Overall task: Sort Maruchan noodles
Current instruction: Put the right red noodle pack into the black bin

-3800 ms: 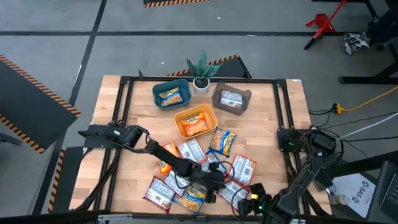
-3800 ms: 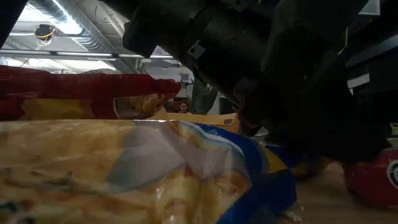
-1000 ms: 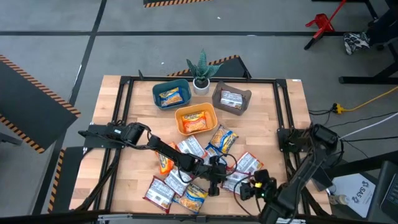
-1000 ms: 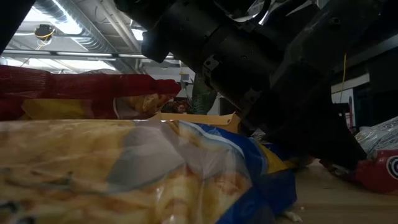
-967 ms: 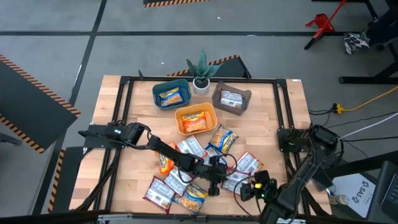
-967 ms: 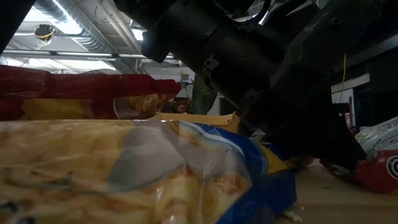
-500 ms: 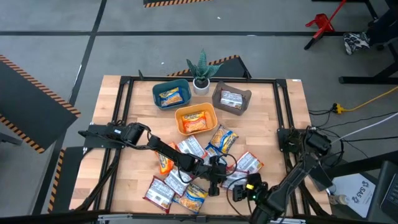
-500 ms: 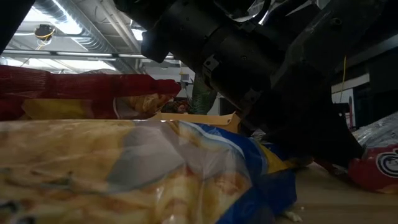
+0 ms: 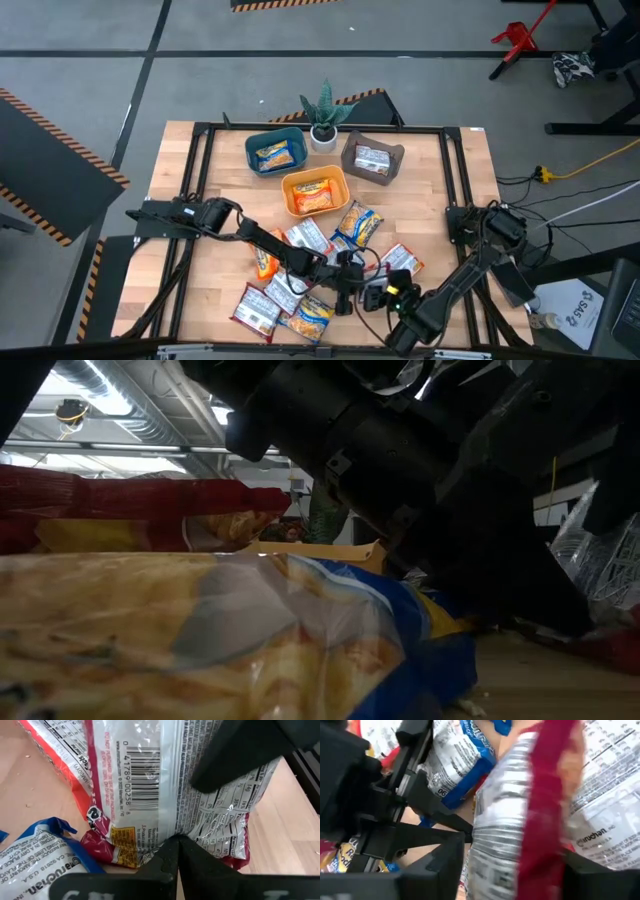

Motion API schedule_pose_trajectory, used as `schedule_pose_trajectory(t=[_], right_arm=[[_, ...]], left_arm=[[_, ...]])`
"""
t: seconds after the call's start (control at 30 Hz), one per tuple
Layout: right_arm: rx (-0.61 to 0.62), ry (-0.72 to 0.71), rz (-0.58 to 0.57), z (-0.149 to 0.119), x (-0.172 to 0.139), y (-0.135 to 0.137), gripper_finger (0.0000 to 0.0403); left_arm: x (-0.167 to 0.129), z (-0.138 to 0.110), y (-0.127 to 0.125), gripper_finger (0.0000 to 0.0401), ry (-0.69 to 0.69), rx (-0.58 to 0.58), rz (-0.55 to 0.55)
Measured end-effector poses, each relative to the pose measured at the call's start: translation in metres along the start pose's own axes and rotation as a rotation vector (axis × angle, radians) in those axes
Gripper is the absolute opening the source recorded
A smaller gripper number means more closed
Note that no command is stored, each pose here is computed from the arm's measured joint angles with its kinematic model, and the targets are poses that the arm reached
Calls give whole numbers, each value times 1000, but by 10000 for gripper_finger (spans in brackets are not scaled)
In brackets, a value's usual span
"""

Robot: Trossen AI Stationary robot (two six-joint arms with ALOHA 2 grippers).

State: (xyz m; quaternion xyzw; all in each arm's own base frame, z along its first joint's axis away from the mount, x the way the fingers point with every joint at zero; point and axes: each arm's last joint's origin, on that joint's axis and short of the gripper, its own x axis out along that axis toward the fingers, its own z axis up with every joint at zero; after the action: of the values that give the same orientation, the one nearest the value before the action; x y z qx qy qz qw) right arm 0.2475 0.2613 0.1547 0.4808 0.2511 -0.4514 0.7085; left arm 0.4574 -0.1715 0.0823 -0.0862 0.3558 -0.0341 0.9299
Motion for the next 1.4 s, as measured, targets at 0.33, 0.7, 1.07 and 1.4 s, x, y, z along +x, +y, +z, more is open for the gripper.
schedule_pose_trajectory(t=[0.33, 0.7, 1.07, 1.4], right_arm=[[-1, -24, 29, 2, -1, 1, 94], [-41, -193, 91, 60, -40, 10, 102], [-99, -504, 14, 196, -63, 28, 106], [-119, -508, -185, 314, -38, 43, 106]], left_arm=[[-42, 23, -3, 0, 94, 68, -13], [-157, 81, -13, 0, 55, 117, 31], [-272, 104, -18, 0, -75, 143, 157], [-336, 99, -11, 0, -90, 102, 192]])
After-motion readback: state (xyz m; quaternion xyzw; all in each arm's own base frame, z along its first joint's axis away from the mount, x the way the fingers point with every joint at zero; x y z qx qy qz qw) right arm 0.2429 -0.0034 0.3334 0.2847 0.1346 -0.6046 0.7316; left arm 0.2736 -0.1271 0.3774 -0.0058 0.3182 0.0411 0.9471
